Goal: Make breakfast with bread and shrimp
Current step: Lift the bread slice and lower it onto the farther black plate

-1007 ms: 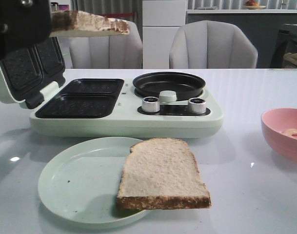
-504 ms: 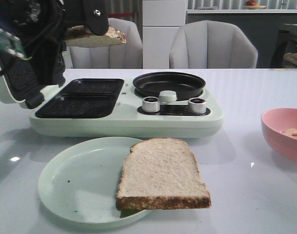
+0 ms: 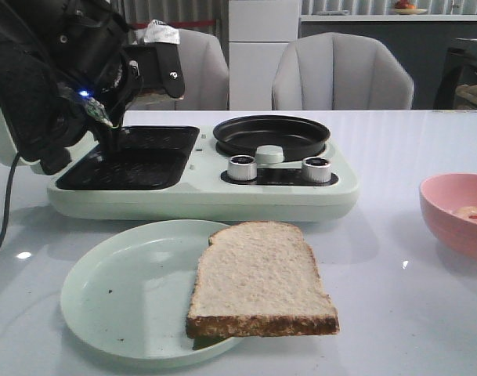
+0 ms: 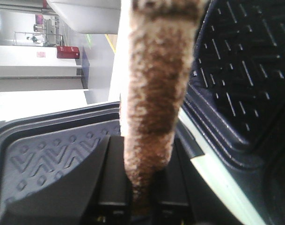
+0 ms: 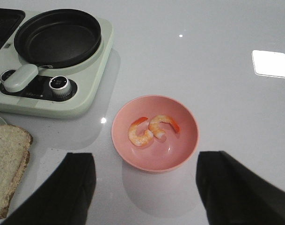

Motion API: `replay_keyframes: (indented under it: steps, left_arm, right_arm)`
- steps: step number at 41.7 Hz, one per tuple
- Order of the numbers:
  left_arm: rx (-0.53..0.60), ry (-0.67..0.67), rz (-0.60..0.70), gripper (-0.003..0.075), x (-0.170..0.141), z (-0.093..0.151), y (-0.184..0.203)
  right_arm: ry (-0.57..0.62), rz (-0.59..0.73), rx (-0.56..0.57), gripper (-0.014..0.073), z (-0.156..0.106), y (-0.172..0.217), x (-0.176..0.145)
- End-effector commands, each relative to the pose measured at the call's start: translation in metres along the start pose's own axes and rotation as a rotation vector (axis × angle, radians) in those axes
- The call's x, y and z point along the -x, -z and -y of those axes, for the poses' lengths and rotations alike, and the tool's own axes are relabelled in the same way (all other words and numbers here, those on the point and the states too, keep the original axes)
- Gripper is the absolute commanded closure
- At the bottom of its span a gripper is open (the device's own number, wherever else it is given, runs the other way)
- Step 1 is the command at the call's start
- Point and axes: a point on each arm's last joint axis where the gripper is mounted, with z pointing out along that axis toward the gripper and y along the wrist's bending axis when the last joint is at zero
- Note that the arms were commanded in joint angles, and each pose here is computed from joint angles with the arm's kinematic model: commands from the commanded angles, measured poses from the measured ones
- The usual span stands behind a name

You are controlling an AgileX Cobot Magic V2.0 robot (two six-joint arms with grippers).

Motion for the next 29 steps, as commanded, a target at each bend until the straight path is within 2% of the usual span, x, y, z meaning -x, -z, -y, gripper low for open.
replay_keyframes:
  steps: [1,9,12,21,25,29]
  left_arm:
    - [0.131,0.014,0.014,0.0617,0.007,-0.035,0.003]
    - [0.094,-0.001,0.031,0.0606,0.01,-0.023,-0.005]
    - [0.084,-0.001,0.042,0.0568,0.011,-0.022,-0.005]
    - [0.09,0.0,0.037,0.0371,0.01,-0.024,-0.005]
    - [0.082,0.034,0.032,0.0323,0.009,-0.028,-0.001]
    - [0.046,0.105,0.029,0.0311,0.007,-0.035,0.003]
  right_arm:
    - [0.006,0.104,-0.01,0.0033,0.001,0.005,0.017]
    - [0.006,0.104,-0.01,0.0033,0.001,0.005,0.017]
    - [0.006,0.104,-0.01,0.0033,0.001,0.005,0.017]
    - [0.006,0.104,-0.01,0.0033,0.001,0.005,0.017]
    - [0.006,0.104,-0.01,0.0033,0.001,0.005,0.017]
    - [0.006,0.104,-0.01,0.0033,0.001,0.005,0.017]
